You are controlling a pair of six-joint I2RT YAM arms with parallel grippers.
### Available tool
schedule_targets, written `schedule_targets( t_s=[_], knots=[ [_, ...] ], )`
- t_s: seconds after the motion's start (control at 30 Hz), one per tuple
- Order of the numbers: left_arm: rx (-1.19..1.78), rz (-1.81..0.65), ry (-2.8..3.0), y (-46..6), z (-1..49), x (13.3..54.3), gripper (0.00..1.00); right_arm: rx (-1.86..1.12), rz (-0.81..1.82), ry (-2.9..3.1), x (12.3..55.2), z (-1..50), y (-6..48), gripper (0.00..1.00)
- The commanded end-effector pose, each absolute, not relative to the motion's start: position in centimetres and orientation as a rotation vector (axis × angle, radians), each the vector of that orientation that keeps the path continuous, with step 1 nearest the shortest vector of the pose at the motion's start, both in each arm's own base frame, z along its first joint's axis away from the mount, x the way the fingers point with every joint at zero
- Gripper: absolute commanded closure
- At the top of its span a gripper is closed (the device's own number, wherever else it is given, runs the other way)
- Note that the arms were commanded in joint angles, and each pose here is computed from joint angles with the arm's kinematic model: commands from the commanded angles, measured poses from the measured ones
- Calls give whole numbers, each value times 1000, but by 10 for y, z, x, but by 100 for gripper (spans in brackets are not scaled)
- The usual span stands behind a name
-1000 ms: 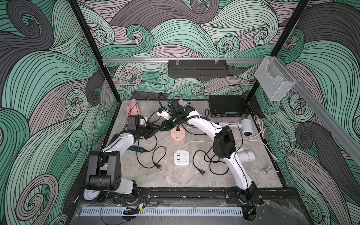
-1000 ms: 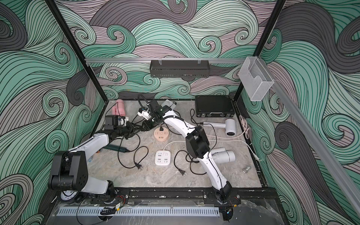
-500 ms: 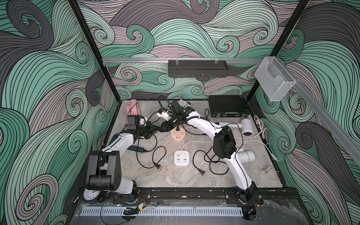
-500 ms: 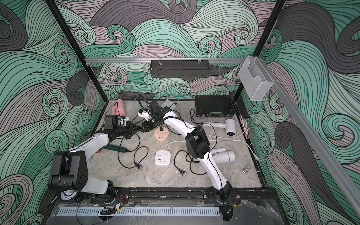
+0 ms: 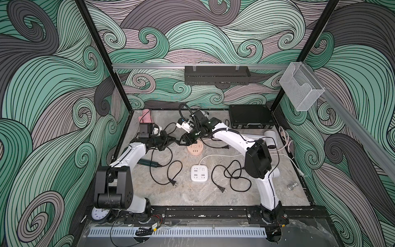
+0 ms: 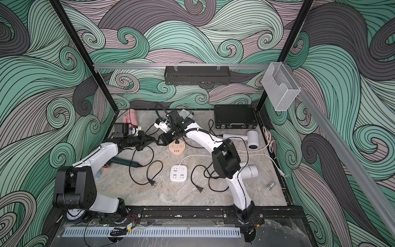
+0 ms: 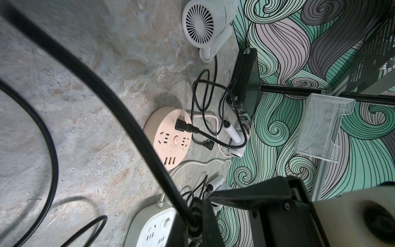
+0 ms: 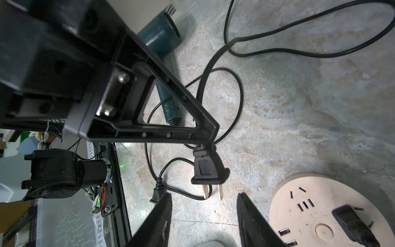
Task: Charge the blow dryers
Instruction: Pick up the plug from the center of the board.
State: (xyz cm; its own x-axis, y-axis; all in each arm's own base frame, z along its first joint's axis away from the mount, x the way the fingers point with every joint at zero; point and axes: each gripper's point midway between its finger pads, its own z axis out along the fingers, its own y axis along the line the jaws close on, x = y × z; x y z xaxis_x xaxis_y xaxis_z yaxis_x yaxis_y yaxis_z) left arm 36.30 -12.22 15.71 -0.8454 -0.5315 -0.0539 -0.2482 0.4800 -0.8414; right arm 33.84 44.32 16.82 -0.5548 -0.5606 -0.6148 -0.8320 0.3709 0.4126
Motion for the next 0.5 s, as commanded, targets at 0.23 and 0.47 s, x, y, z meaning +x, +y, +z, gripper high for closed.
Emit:
schedule_targets(
  t_s=[0.23, 0.47],
  knots=[
    [-609, -1316, 2491, -125, 164, 354, 99, -1325, 883, 2125, 342, 178, 452, 49],
    [-591, -1323, 2499, -128, 169, 354, 99, -1364, 853, 2142, 340, 169, 455, 52]
  ],
)
